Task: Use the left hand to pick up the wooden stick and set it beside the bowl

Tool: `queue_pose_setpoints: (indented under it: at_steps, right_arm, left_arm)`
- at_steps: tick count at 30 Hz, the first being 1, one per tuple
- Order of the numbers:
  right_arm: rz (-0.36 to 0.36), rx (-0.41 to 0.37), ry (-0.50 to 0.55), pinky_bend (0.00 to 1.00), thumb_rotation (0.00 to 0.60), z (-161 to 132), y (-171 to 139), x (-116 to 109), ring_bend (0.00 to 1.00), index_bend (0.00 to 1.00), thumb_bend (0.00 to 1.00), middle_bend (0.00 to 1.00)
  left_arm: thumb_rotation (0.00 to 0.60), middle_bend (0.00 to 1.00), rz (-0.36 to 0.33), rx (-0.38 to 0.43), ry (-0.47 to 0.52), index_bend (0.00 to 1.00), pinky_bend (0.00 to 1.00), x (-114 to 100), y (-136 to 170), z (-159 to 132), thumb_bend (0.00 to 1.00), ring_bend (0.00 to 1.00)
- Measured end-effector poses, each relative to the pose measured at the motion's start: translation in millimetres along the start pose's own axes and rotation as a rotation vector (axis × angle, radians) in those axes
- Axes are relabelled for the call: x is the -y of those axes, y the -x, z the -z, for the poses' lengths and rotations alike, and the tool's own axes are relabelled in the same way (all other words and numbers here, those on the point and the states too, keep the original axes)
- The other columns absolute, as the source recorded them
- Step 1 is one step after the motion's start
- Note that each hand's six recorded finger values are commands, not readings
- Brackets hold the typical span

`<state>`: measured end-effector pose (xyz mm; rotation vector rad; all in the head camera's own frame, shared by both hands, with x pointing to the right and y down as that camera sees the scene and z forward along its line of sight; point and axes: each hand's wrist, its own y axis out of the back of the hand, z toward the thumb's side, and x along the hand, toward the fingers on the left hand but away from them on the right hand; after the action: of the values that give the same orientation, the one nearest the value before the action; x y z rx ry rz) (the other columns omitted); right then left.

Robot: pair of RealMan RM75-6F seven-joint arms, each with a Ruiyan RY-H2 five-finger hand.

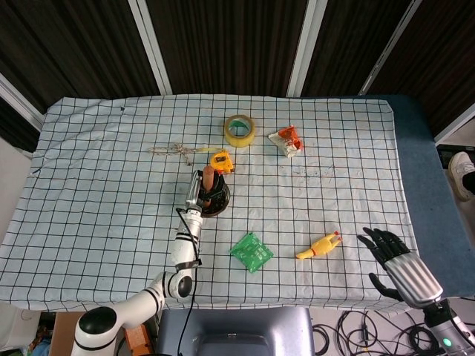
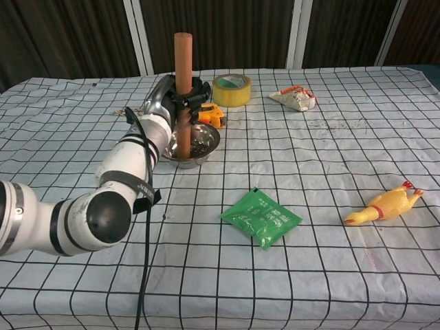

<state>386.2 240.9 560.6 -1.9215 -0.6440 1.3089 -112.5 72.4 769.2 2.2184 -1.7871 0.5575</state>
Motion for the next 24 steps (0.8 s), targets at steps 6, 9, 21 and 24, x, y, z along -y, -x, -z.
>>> queue_pose_setpoints:
  at_steps: [6, 9, 21, 24]
  right_arm:
    - [0.009, -0.001, 0.006, 0.11, 0.600, 0.2, -2.0, -2.7, 0.00, 0.00, 0.39, 0.00]
    - [0.009, -0.002, 0.009, 0.11, 0.600, 0.2, -2.5, -3.2, 0.00, 0.00, 0.39, 0.00]
    - [-0.001, -0.027, 0.004, 0.11, 0.600, -5.8, -3.2, -0.5, 0.00, 0.00, 0.39, 0.00]
    - [-0.008, -0.040, 0.000, 0.11, 0.600, -10.1, -2.0, 2.0, 0.00, 0.00, 0.39, 0.00]
  left_arm:
    - [0.600, 1.00, -0.004, 0.041, 0.016, 1.00, 1.00, 0.2, 0.4, -8.9, 0.79, 0.95]
    - [0.600, 1.00, -0.007, 0.108, 0.035, 1.00, 1.00, -0.1, 1.3, -27.2, 0.78, 0.95]
    - [0.600, 1.00, 0.061, 0.299, -0.106, 1.00, 1.00, -46.3, 40.7, -97.6, 0.78, 0.94]
    - [0.600, 1.00, 0.041, 0.288, -0.313, 1.00, 1.00, -87.9, 59.8, -92.7, 0.78, 0.94]
